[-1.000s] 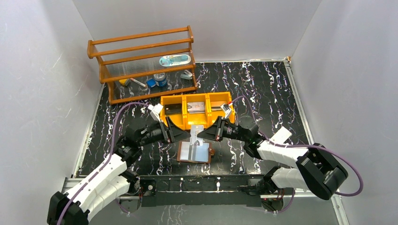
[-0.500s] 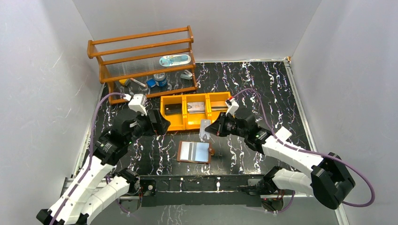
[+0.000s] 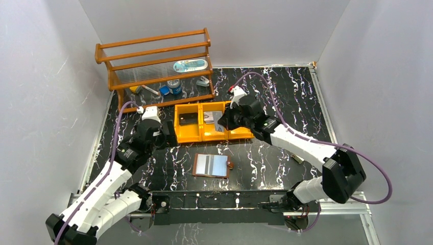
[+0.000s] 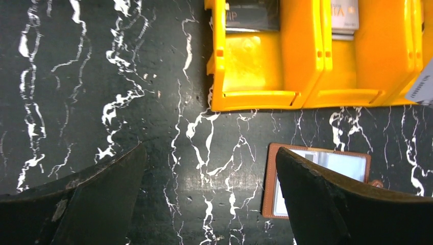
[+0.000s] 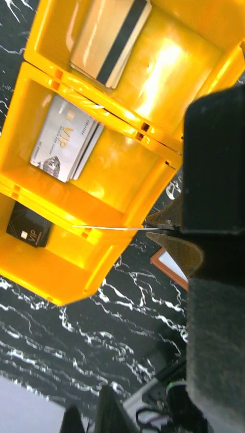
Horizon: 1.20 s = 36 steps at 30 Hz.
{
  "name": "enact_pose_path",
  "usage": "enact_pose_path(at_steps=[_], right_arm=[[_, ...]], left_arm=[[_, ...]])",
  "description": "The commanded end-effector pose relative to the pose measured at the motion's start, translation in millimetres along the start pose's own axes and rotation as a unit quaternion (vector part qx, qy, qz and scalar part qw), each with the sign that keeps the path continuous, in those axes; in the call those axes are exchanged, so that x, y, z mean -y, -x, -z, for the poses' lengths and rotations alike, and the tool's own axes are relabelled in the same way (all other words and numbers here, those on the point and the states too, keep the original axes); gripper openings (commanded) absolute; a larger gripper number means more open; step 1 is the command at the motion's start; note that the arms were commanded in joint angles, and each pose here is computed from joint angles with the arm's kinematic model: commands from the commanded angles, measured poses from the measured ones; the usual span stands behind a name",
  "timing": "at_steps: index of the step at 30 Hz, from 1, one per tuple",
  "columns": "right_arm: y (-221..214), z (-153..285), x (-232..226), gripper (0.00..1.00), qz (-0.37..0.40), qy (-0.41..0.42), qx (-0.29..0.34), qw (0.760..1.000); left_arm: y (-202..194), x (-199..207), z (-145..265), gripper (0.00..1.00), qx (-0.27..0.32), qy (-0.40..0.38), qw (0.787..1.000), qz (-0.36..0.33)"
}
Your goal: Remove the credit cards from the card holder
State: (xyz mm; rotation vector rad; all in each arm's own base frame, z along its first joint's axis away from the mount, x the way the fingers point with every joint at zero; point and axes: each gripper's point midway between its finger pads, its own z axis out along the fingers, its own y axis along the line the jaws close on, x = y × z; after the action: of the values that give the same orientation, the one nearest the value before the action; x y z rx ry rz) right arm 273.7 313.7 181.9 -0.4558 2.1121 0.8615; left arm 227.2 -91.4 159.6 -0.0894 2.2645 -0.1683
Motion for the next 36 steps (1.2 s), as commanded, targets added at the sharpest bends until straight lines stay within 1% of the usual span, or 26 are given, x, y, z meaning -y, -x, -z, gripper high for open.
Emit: enact_pose_path(at_steps=[1, 4, 6, 8, 10, 12, 15, 18, 20, 25, 36], right_arm=[[22.2, -5.9, 1.3, 0.0, 0.105, -0.034, 0.017, 0.994], [30.0, -13.9, 3.0, 0.0, 0.179, -0.062, 0.026, 0.981], [31.2, -20.5, -3.3, 0.0, 0.25, -0.073, 0.024, 0.965], [30.5, -27.5, -7.6, 0.0, 0.336, -0.081, 0.018, 0.938], [28.8, -34.8, -8.1, 0.0, 0.424, -0.093, 0.013, 0.901], [27.1, -41.7, -3.0, 0.0, 0.492, -0.106, -0.001, 0.864], [31.3, -52.8, 9.3, 0.0, 0.544, -0.135, -0.03, 0.828], [31.1, -64.9, 16.6, 0.0, 0.575, -0.138, -0.055, 0.805], [35.7, -72.6, 18.0, 0.0, 0.578, -0.141, -0.057, 0.802], [27.2, -92.5, 34.5, 0.0, 0.583, -0.139, -0.084, 0.796], [30.0, -103.5, 60.2, 0.0, 0.569, -0.151, -0.099, 0.802]], left_arm=[[13.7, -23.3, 13.2, 0.98, 0.051, 0.046, 0.997, 0.026], [16.7, -28.4, 17.4, 0.98, 0.065, 0.055, 0.996, 0.034], [18.9, -32.8, 19.2, 0.98, 0.072, 0.066, 0.995, 0.038], [19.5, -36.6, 19.9, 0.98, 0.073, 0.077, 0.993, 0.041], [18.9, -39.2, 20.3, 0.98, 0.071, 0.085, 0.993, 0.041], [19.3, -39.8, 20.6, 0.98, 0.072, 0.087, 0.993, 0.041], [21.0, -44.5, 23.9, 0.98, 0.076, 0.098, 0.991, 0.046], [22.1, -47.6, 28.2, 0.98, 0.086, 0.101, 0.99, 0.053], [23.4, -47.9, 30.8, 0.98, 0.092, 0.097, 0.989, 0.057], [24.1, -48.0, 32.7, 0.98, 0.096, 0.094, 0.989, 0.058], [24.7, -47.0, 34.6, 0.98, 0.097, 0.089, 0.99, 0.059]])
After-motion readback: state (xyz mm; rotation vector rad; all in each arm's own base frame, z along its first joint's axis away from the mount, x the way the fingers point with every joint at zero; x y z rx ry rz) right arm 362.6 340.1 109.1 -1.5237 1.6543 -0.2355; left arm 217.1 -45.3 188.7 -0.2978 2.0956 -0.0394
